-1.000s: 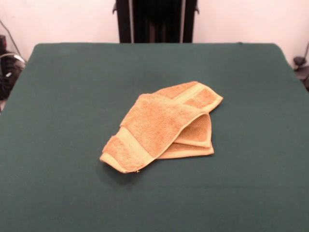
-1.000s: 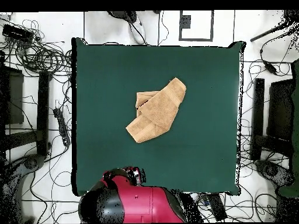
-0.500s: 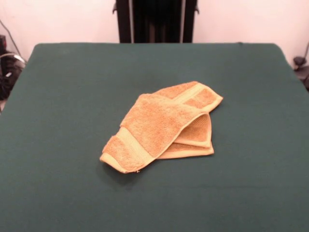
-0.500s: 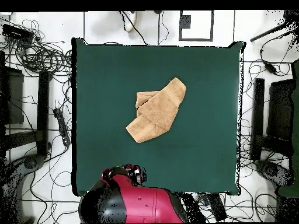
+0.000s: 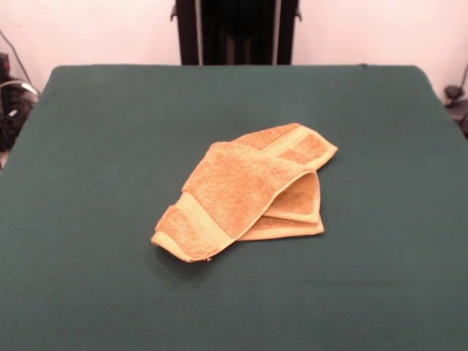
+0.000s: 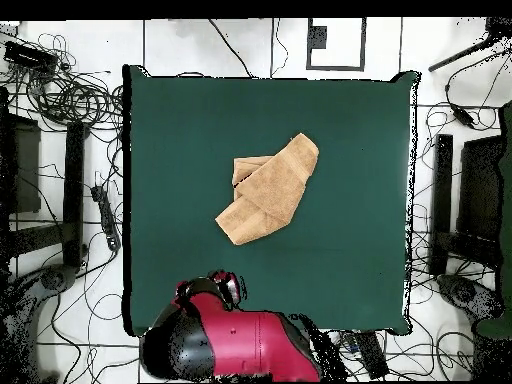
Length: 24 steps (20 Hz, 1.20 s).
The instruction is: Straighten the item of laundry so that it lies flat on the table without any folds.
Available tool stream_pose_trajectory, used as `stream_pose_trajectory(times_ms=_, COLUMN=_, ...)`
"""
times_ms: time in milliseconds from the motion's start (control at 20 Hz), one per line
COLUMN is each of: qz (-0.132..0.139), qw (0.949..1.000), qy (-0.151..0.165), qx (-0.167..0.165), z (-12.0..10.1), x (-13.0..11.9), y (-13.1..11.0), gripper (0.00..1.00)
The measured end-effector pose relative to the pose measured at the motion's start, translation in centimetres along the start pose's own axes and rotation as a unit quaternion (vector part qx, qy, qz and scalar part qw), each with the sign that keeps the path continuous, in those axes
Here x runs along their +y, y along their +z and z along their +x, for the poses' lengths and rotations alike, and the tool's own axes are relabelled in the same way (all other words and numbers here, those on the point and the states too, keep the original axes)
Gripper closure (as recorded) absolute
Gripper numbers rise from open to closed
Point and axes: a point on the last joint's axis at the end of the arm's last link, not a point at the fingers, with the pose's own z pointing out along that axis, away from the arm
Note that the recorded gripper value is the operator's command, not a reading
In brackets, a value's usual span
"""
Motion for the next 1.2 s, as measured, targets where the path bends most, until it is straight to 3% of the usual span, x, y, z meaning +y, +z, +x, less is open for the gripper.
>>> stream_pose_trajectory(times_ms=250, qz=-0.007, qw=0.9980, qy=-0.060, qx=0.017, z=2.6, x=2.5, y=4.6, gripper=1.00)
stream_pose_trajectory(times_ms=450, qz=-0.023, qw=0.9954, qy=-0.077, qx=0.053, z=4.2, x=4.5, y=6.3, gripper=1.00)
stream_pose_trajectory(times_ms=550, qz=-0.032, qw=0.9932, qy=-0.068, qx=0.089, z=4.6, x=5.0, y=6.2, gripper=1.00)
stream_pose_trajectory(times_ms=650, qz=-0.042, qw=0.9878, qy=-0.058, qx=0.138, z=4.9, x=5.2, y=5.7, gripper=1.00)
stream_pose_trajectory(times_ms=800, qz=-0.046, qw=0.9749, qy=-0.060, qx=0.209, z=4.8, x=5.0, y=4.2, gripper=1.00)
stream_pose_trajectory(times_ms=900, qz=-0.046, qw=0.9686, qy=-0.059, qx=0.237, z=4.1, x=4.7, y=3.4, gripper=1.00)
stream_pose_trajectory(times_ms=1100, qz=-0.045, qw=0.9624, qy=-0.053, qx=0.262, z=1.5, x=3.5, y=2.1, gripper=1.00)
stream_pose_trajectory(times_ms=1200, qz=-0.042, qw=0.9642, qy=-0.051, qx=0.257, z=0.2, x=3.1, y=1.6, gripper=1.00)
